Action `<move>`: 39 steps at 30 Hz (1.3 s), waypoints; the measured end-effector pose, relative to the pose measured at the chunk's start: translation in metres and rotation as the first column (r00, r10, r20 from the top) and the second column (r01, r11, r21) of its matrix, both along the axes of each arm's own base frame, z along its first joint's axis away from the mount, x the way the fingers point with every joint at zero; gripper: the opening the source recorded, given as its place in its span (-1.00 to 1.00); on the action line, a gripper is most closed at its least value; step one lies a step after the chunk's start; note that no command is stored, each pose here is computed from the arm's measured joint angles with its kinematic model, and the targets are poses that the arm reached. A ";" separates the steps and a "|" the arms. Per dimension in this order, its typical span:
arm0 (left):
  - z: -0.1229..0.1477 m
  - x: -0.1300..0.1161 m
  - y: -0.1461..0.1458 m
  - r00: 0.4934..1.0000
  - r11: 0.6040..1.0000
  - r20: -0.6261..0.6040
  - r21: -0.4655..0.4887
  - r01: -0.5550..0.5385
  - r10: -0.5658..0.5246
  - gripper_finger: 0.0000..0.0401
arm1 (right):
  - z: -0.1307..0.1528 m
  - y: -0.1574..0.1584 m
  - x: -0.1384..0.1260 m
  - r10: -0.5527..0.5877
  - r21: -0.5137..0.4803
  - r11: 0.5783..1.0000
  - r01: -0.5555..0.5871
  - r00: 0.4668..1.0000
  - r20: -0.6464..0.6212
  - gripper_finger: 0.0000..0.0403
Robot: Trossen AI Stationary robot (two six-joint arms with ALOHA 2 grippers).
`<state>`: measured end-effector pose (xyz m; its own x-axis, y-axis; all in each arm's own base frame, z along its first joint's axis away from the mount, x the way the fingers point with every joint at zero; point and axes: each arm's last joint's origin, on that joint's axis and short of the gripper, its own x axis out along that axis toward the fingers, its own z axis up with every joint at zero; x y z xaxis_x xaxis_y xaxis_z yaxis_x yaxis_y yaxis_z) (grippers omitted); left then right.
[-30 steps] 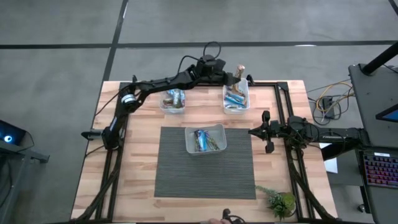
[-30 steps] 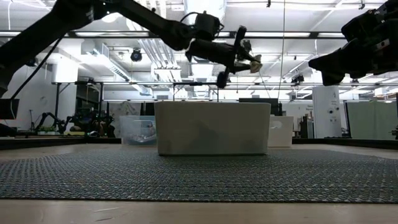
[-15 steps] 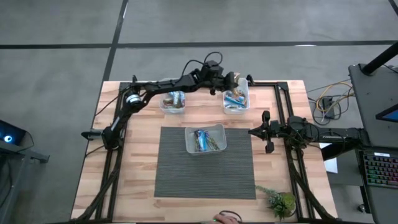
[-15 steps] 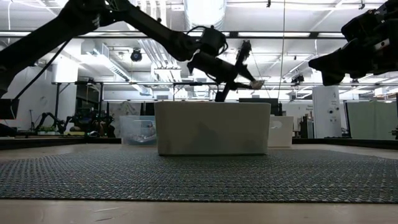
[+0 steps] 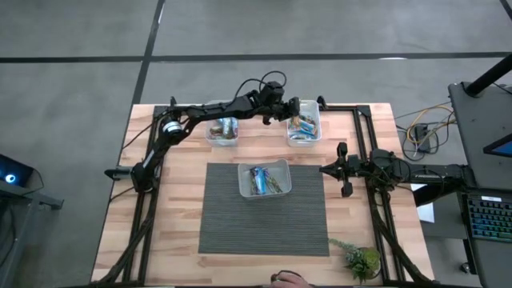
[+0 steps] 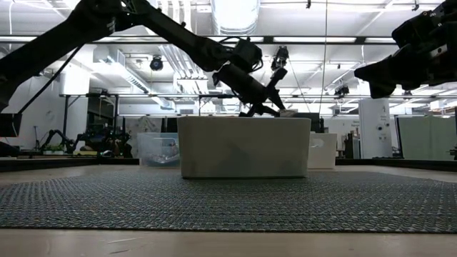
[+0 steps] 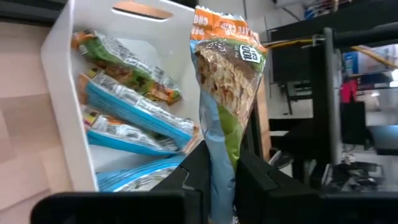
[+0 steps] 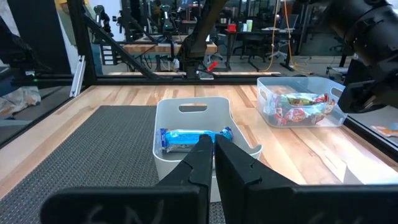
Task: Pick and place Granola Bars by type
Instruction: Put the yellow granola bar into the white bin
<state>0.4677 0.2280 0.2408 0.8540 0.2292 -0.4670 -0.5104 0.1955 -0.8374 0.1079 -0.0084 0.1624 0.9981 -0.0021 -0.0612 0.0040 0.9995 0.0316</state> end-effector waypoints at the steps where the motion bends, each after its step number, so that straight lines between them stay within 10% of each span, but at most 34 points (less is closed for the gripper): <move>1: -0.001 0.000 0.000 1.000 1.000 -0.007 0.002 0.003 -0.003 -0.85 | 0.000 0.000 0.000 0.000 0.000 1.000 0.000 1.000 0.000 -0.96; 22: 0.005 0.003 -0.001 0.998 0.998 0.047 0.044 0.033 -0.035 -0.84 | 0.000 0.000 0.000 0.000 0.000 1.000 0.000 1.000 0.000 -0.96; 39: 0.005 0.004 -0.004 0.999 0.999 0.042 0.050 0.007 -0.009 -0.46 | 0.000 0.000 0.000 0.000 0.000 1.000 0.000 1.000 0.000 -0.96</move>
